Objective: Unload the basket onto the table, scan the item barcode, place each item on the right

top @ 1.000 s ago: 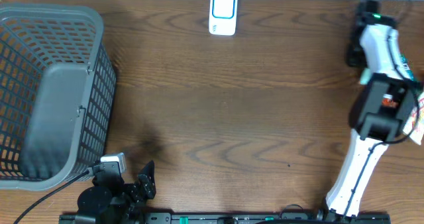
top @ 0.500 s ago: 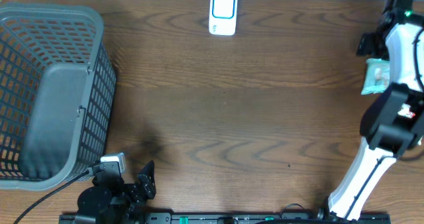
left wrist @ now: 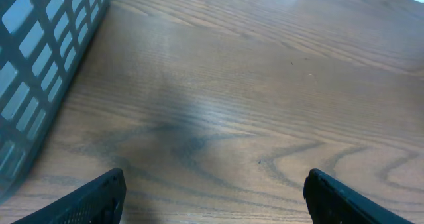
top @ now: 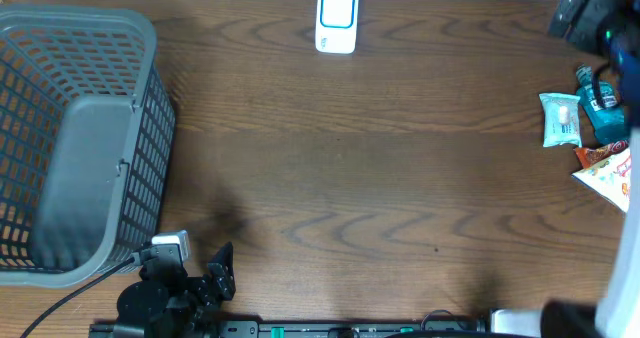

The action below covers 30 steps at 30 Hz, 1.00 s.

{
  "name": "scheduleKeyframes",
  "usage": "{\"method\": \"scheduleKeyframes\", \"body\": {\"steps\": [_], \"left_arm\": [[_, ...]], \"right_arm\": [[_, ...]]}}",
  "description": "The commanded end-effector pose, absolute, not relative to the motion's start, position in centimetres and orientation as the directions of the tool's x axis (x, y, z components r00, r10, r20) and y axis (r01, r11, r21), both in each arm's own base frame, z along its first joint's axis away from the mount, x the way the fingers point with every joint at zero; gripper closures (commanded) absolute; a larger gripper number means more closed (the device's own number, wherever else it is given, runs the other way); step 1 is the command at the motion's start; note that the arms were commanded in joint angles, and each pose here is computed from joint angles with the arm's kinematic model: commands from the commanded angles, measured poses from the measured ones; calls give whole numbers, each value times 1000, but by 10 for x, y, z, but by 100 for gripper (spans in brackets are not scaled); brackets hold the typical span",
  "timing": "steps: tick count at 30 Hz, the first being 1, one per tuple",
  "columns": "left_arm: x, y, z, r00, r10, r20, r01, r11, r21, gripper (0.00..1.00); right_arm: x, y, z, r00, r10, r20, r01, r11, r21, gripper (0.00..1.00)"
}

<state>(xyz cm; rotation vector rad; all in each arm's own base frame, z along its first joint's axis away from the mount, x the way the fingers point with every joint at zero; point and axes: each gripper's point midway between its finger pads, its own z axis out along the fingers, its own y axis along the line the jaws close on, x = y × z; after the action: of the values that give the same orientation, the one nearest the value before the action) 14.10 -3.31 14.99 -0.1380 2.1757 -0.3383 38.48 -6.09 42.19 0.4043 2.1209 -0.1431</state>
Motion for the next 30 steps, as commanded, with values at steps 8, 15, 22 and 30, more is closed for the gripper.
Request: {"method": "scheduleKeyframes", "body": {"steps": [8, 15, 22, 30], "left_arm": [[141, -33, 150, -587, -215, -780, 31, 958, -286, 14], [141, -33, 150, -587, -215, -780, 31, 958, -286, 14], [141, -33, 150, -587, -215, -780, 31, 958, -286, 14], [141, -33, 150, -587, -215, -780, 31, 958, -286, 14]], "right_arm": [[267, -20, 480, -409, 228, -884, 196, 968, 159, 1], [184, -19, 472, -434, 228, -871, 201, 968, 153, 1], [119, -20, 450, -480, 222, -849, 216, 968, 131, 1], [94, -16, 444, -465, 125, -876, 145, 987, 64, 1]]}}
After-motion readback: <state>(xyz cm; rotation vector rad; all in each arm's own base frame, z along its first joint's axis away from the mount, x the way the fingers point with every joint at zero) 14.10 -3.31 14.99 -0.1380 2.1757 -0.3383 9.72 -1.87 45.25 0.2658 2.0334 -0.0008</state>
